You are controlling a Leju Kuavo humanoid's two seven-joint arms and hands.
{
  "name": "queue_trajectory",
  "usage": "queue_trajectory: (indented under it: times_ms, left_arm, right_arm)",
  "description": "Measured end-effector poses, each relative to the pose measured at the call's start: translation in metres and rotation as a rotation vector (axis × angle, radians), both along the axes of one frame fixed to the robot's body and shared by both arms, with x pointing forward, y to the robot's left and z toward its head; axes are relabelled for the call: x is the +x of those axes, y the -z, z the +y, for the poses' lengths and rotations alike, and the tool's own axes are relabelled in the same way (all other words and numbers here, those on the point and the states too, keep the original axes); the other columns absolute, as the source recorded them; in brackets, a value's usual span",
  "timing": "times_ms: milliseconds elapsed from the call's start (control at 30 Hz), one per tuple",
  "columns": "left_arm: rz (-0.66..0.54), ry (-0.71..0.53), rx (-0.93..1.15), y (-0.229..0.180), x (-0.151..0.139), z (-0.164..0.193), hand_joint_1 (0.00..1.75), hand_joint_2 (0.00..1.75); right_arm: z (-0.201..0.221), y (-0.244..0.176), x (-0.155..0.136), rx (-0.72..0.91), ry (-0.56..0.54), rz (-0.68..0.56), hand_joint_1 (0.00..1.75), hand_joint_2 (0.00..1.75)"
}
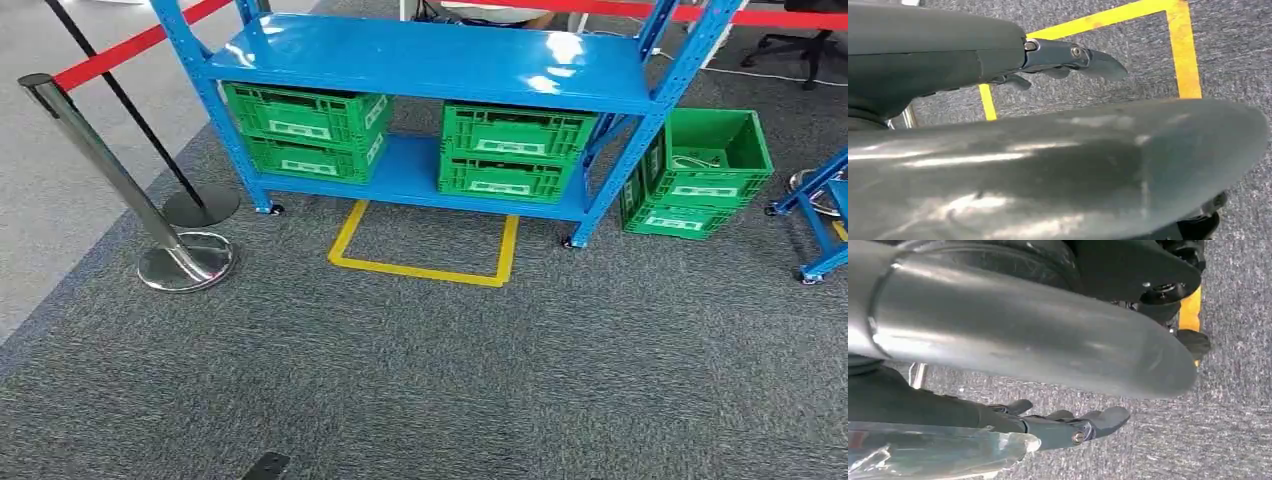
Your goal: Take the parts from the cabinet and place them on the table.
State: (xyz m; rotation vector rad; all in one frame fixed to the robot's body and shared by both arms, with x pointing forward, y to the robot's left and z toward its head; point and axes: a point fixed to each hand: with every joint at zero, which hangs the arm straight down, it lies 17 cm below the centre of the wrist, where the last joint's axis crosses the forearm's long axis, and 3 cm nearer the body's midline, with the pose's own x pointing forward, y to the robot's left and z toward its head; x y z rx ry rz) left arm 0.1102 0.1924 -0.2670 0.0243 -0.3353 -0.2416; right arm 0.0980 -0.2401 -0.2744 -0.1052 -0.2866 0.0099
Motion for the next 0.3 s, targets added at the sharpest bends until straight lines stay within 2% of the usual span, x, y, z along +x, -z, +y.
queue_trajectory:
  times_ms: [300]
  left_arm:
    - [0.0, -0.001, -0.001, 0.0, 0.0001, 0.0002, 0.0, 0.0]
  right_arm:
    - [0.0, 0.0, 0.0002, 0.0, 0.0, -0.001, 0.0, 0.0]
